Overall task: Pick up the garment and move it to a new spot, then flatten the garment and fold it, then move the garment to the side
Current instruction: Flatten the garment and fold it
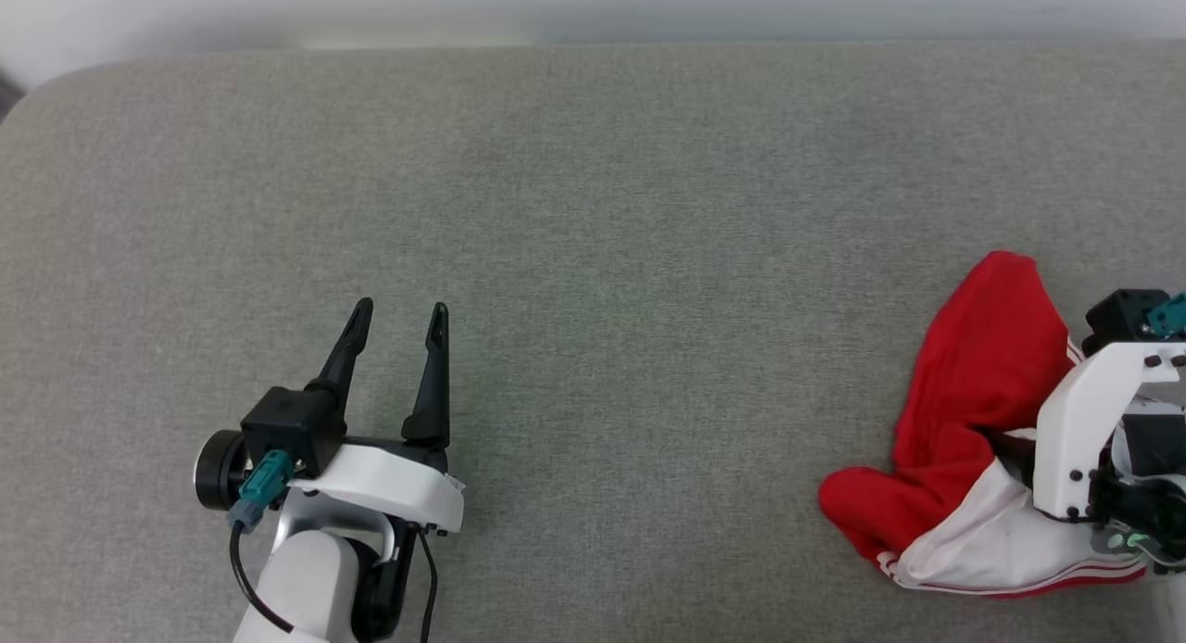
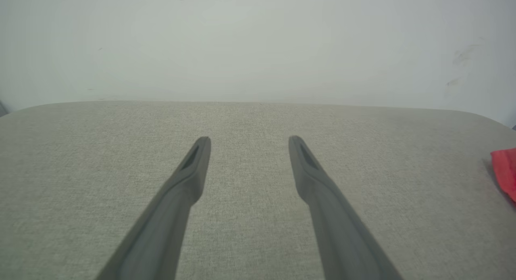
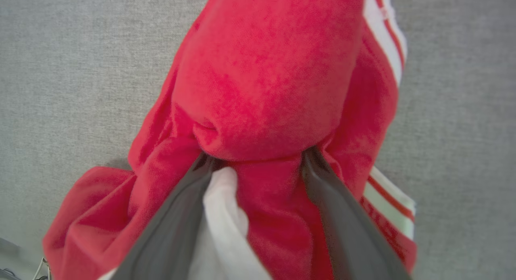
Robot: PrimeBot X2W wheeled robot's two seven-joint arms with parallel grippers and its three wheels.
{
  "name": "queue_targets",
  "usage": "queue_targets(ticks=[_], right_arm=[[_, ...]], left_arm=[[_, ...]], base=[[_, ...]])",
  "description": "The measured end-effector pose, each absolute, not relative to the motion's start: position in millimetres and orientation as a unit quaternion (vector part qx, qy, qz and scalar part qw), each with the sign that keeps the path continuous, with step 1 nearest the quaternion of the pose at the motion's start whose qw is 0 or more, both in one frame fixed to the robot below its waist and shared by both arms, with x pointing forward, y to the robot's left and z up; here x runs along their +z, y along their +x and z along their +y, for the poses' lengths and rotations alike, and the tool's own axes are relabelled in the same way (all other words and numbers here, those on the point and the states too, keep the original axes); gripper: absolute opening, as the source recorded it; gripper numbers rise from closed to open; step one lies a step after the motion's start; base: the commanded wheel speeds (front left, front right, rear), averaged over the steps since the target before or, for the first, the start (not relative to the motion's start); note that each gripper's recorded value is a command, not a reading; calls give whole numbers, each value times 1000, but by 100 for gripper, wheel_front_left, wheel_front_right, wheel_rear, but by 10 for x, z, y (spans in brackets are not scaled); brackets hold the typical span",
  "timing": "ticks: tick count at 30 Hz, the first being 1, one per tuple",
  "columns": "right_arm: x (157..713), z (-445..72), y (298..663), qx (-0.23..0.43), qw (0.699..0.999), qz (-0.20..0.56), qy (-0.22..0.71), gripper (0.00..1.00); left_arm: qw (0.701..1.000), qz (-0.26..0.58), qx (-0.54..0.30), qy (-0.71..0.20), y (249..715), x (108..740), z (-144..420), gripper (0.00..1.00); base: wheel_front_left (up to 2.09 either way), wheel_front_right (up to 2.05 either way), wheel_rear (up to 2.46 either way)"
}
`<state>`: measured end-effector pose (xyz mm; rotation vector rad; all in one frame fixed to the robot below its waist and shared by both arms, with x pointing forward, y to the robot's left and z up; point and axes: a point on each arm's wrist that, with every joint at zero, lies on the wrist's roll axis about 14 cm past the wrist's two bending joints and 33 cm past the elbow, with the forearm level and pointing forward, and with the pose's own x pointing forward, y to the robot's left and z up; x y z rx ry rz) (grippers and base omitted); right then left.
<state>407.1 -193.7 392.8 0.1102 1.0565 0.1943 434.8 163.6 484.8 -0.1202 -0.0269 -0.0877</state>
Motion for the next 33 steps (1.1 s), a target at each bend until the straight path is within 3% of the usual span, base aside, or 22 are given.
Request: queue_targets(ticks=[1,2,6,14,17,21,22,23,24,25,29,33], right_arm=[[3910,-1913,4086,96,855,507,53,25],[3896,-1883,4103,99,853,510,54,0],[4001,-1645,4243,134,864,483,50,0],[4753,-916,4566,246,912,329,1,0],[4850,-536,4506,299,906,299,-4,0],[4669,-89,4278,359,878,316,8,1],[4595,-11,4220,368,872,323,12,11],[4530,46,4177,374,867,328,15,33],[4453,105,4117,381,860,339,20,33],[4379,158,4057,387,854,348,26,100],[4268,232,3997,390,857,335,37,100],[4550,266,4119,387,888,240,64,100]], left_arm=[[997,-12,-42,-60,4352,4836,1646,100],[997,-11,-41,-60,4354,4828,1658,100],[998,-11,-35,-60,4347,4833,1699,100],[997,-25,-35,-57,4316,4941,1715,100],[997,-27,-37,-57,4316,4952,1704,100],[997,-22,-40,-58,4328,4916,1681,100],[997,-21,-41,-59,4331,4903,1677,100],[997,-19,-42,-60,4333,4892,1667,100],[997,-18,-41,-60,4335,4883,1667,100],[997,-17,-43,-61,4336,4873,1658,100],[997,-14,-43,-62,4331,4856,1649,100],[997,-19,-43,-61,4313,4899,1649,100]], base=[[0,0,0],[0,0,0],[0,0,0],[0,0,0],[0,0,0],[0,0,0],[0,0,0],[0,0,0],[0,0,0],[0,0,0],[0,0,0],[0,0,0]])
